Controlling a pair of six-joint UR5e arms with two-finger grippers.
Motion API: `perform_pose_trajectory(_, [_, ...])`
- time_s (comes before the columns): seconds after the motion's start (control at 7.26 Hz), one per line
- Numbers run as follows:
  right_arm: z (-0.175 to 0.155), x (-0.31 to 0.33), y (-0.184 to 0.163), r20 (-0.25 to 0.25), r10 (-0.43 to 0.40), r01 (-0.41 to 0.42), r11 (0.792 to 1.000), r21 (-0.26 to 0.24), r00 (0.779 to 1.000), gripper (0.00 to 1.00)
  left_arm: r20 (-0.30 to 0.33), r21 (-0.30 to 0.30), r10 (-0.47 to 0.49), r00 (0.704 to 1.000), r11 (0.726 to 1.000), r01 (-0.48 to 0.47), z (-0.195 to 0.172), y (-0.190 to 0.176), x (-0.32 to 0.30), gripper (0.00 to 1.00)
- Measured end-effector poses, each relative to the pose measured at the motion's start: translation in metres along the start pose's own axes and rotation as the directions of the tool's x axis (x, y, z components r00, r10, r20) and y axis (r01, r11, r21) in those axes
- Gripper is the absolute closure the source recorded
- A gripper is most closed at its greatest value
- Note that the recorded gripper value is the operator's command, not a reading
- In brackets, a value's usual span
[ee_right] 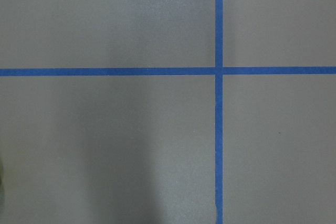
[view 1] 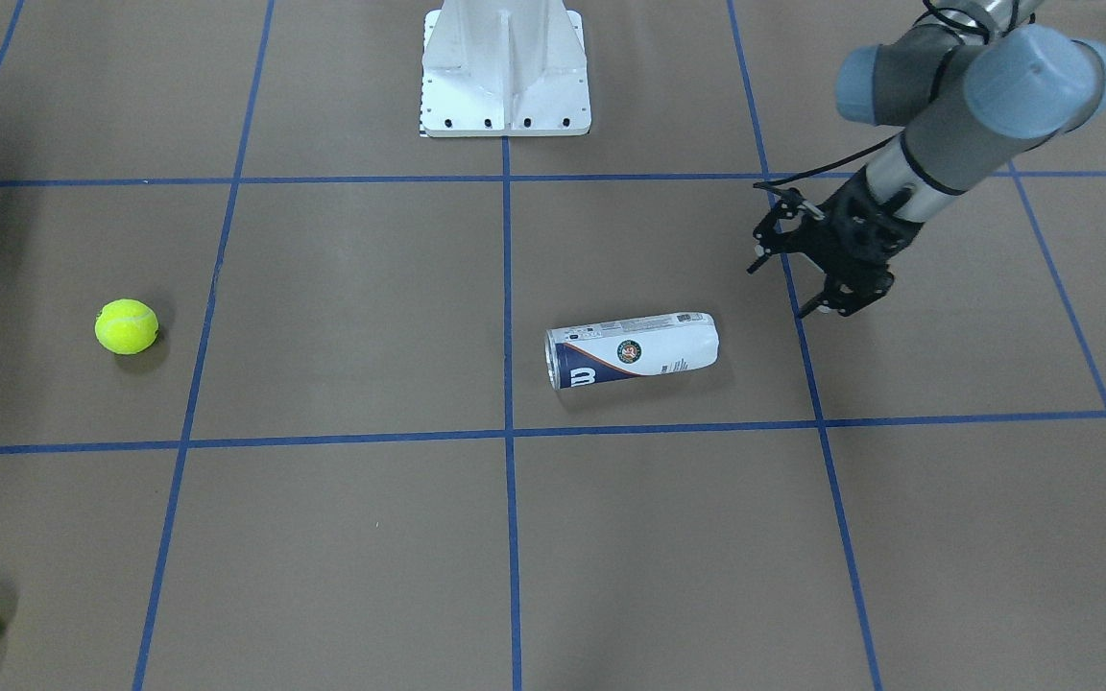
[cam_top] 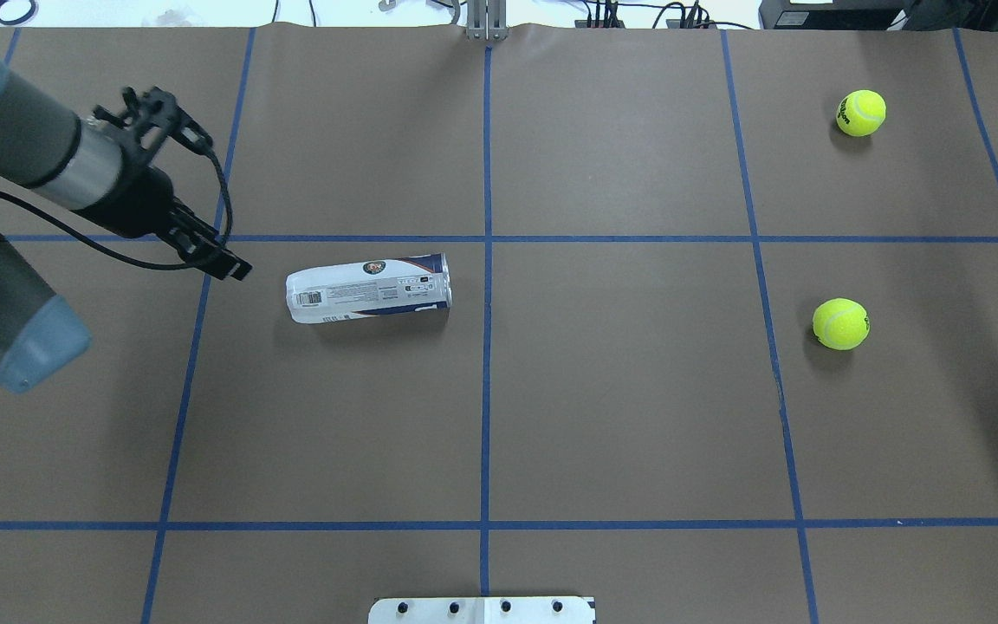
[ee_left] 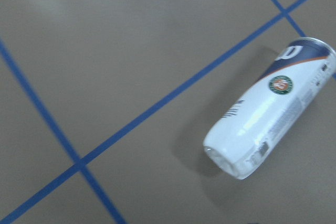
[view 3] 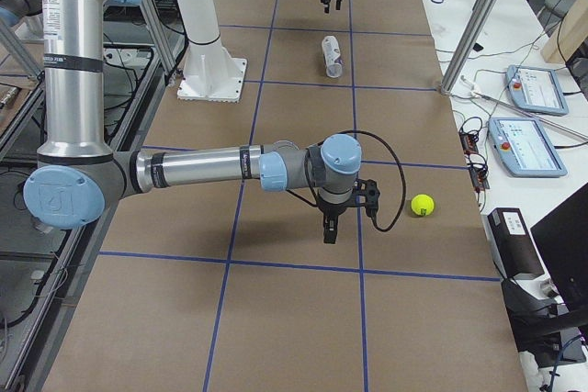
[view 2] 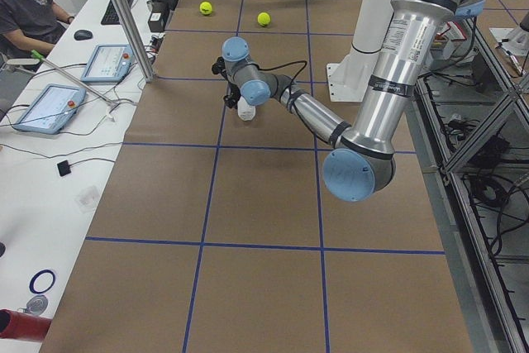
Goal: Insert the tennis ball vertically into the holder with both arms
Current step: 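Reach the left gripper down to the clear tube lying on its side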
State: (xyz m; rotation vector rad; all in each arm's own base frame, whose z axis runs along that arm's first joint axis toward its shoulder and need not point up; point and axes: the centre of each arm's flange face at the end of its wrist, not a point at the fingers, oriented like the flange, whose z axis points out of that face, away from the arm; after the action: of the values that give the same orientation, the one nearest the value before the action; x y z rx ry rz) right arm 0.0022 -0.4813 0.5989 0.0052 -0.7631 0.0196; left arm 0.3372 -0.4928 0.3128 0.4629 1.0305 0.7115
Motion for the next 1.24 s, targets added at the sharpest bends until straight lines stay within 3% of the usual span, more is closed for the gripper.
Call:
perform_pose_trajectory(0.14, [0.000, 0.000, 0.000, 0.000, 0.000, 0.000, 1.000, 0.000, 1.000, 0.01, -0.017, -0.001, 0.032, 0.999, 0.999, -0.033, 0.009, -0.012, 0.020, 0.01])
perform_pose_trajectory(0.28, [0.001, 0.000, 0.000, 0.000, -0.001, 0.001, 1.000, -0.001, 1.000, 0.01, -0.015, 0.026, 0.065, 0.998, 0.998, -0.065, 0.008, -0.037, 0.038, 0.00])
perform_pose_trajectory(0.55, [0.001, -0.001, 0.000, 0.000, -0.001, 0.001, 1.000, -0.003, 1.000, 0.01, 0.062, 0.107, 0.128, 0.990, 0.985, -0.134, 0.006, -0.099, 0.082, 0.01])
perform_pose_trajectory(0.83, [0.005, -0.001, 0.000, -0.001, -0.003, 0.003, 1.000, -0.009, 1.000, 0.01, 0.100, 0.121, 0.183, 0.978, 0.974, -0.194, 0.028, -0.117, 0.122, 0.00])
perform_pose_trajectory(0.96, [0.007, -0.003, 0.000, -0.001, -0.006, 0.006, 1.000, -0.015, 1.000, 0.01, 0.110, 0.080, 0.242, 0.964, 0.965, -0.251, 0.043, -0.124, 0.134, 0.01])
perform_pose_trajectory(1.1, [0.010, -0.004, 0.000, -0.002, -0.008, 0.008, 1.000, -0.021, 1.000, 0.01, 0.115, 0.007, 0.349, 0.930, 0.936, -0.352, 0.057, -0.129, 0.143, 0.01])
perform_pose_trajectory(1.24, [0.012, -0.006, 0.000, -0.002, -0.011, 0.011, 1.000, -0.025, 1.000, 0.01, 0.113, -0.062, 0.454, 0.884, 0.891, -0.450, 0.065, -0.130, 0.145, 0.00])
